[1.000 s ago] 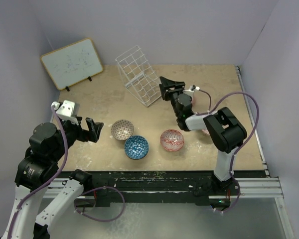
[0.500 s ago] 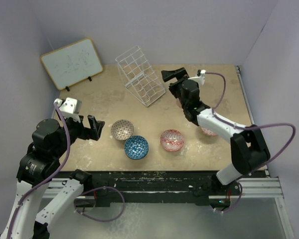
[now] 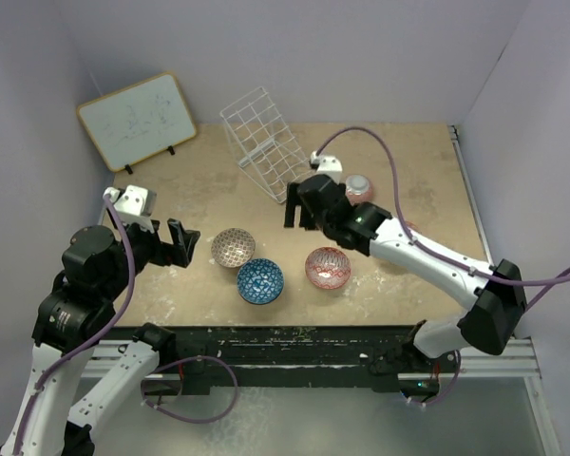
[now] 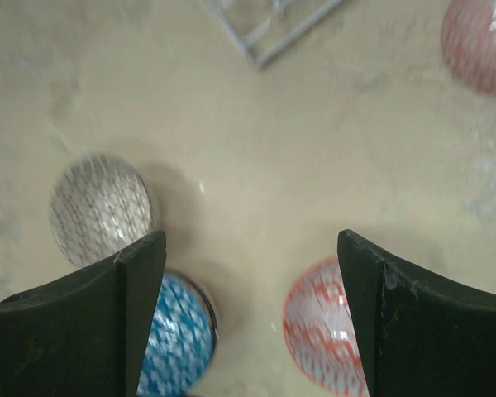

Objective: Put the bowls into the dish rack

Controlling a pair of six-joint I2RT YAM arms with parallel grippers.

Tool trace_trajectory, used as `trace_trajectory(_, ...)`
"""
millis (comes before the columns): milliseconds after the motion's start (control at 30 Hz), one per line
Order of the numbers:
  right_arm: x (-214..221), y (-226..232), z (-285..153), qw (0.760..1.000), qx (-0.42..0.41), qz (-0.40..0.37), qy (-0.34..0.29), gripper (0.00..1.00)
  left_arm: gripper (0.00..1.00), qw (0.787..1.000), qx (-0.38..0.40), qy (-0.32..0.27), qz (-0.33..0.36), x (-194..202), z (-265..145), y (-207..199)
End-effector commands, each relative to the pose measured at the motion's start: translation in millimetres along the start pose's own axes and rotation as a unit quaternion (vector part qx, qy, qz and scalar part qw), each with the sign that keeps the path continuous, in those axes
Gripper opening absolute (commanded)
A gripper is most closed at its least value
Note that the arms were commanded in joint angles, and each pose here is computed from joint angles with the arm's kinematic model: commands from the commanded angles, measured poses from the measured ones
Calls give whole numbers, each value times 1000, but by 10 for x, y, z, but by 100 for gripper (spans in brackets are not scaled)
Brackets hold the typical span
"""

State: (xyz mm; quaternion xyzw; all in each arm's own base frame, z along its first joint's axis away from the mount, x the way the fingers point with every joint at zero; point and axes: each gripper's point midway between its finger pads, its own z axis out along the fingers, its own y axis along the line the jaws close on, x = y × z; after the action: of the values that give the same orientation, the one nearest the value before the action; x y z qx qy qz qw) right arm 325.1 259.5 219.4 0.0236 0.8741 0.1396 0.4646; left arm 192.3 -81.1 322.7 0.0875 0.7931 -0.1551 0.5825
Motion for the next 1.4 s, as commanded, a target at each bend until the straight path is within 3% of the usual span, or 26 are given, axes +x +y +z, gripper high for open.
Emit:
trace_trajectory(0, 714, -311, -352, 986, 57, -118, 108, 84, 99, 999, -1, -44, -2, -268, -71, -13)
trace_trajectory(300, 1527, -339, -468, 961, 85, -182, 189, 72, 99, 999, -4, -34, -3, -213, -43, 0)
trace_trajectory(600, 1966, -386, -324, 953, 76, -185, 230, 56, 99, 999, -12, -32, 2, -191, -74, 34)
trace_trajectory(900, 2054, -400, -188, 949, 91, -197, 229, 37, 99, 999, -13, -31, 3, -192, -80, 38)
trace_trajectory(1000, 2043, -431, -163, 948, 105, -202, 225, 22, 99, 999, -14, -30, 5, -191, -78, 43)
trace_trajectory(1100, 2007, -450, -142, 946, 119, -205, 219, 1, 99, 999, -14, -31, 6, -195, -87, 44)
trace_trajectory(1233, 1877, -397, -109, 952, 125, -198, 196, 0, 99, 999, -15, -35, 5, -208, -115, 48)
trace_trajectory(1367, 1458, -141, -87, 974, 91, -156, 134, 0, 99, 999, -14, -37, 6, -223, -134, 41)
